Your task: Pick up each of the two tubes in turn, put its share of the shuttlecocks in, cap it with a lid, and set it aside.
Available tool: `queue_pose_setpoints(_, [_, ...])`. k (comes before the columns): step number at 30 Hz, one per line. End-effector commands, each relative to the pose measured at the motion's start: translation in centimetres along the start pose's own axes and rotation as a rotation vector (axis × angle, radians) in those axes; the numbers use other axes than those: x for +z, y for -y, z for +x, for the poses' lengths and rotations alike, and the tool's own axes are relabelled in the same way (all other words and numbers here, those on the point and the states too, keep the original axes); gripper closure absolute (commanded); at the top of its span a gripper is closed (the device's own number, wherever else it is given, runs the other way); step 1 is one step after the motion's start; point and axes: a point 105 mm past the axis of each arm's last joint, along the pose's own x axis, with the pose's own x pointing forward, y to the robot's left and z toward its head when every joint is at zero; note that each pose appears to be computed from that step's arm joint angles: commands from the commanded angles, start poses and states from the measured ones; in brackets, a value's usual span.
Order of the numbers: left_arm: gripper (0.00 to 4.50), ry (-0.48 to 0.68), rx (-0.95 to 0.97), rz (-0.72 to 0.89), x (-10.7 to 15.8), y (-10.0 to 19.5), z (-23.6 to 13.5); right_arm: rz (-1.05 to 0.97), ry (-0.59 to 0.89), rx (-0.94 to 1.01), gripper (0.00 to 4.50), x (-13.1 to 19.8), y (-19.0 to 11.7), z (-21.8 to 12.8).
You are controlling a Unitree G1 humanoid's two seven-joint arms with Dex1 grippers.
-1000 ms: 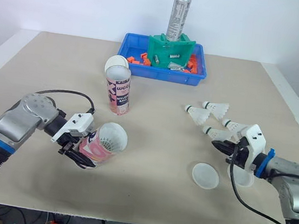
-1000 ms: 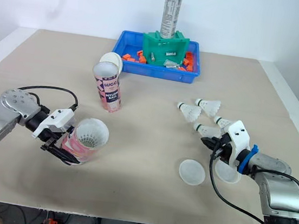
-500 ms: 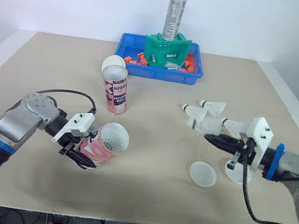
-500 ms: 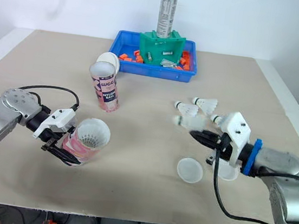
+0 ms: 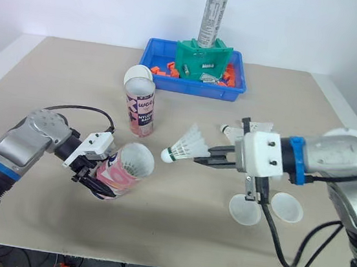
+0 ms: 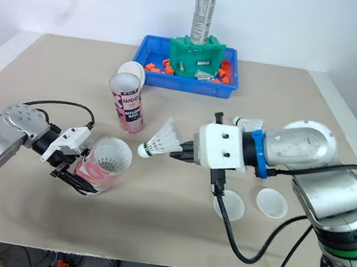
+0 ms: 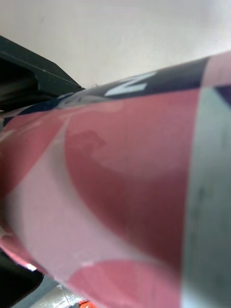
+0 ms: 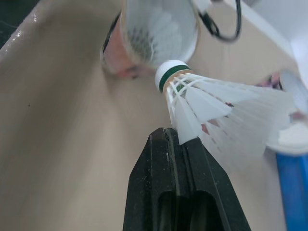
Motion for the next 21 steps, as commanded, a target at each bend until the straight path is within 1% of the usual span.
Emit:
queue_pose_setpoints(1, [1.74,0.008,0.009,0.025,0.6,-0.2,-0.4,-0.069,0.011,0.035,4.45,0.7,0.4,0.5])
queue_pose_setpoints(10, [1.74,0.003,0.009,0.026,0.4,-0.1,-0.3,-0.14,0.057,0.102,4.45,1.8,1.0,3.0])
queue_pose_setpoints(12, [1.74,0.003,0.01,0.028,0.5,-0.1,-0.3,-0.136,0.07,0.1,3.82,1.9,1.4,3.5])
queue_pose_setpoints(13, [1.74,0.003,0.01,0.029,0.5,-0.1,-0.3,-0.132,0.078,0.11,3.66,2.0,1.4,3.6])
queue_pose_setpoints(16, [1.74,0.003,0.009,0.031,0.5,-0.1,-0.3,-0.113,0.119,0.144,2.33,2.4,1.0,3.7])
queue_pose_setpoints(17, [1.74,0.003,0.009,0.031,0.6,-0.1,-0.3,-0.108,0.13,0.147,1.73,2.6,1.0,3.6])
queue_pose_setpoints(19, [1.74,0.004,0.008,0.032,0.6,-0.1,-0.3,-0.087,0.16,0.159,0.9,3.1,0.8,3.1])
queue_pose_setpoints(21, [1.74,0.005,0.008,0.032,0.7,-0.1,-0.2,-0.039,0.196,0.147,0.9,3.4,1.0,2.3])
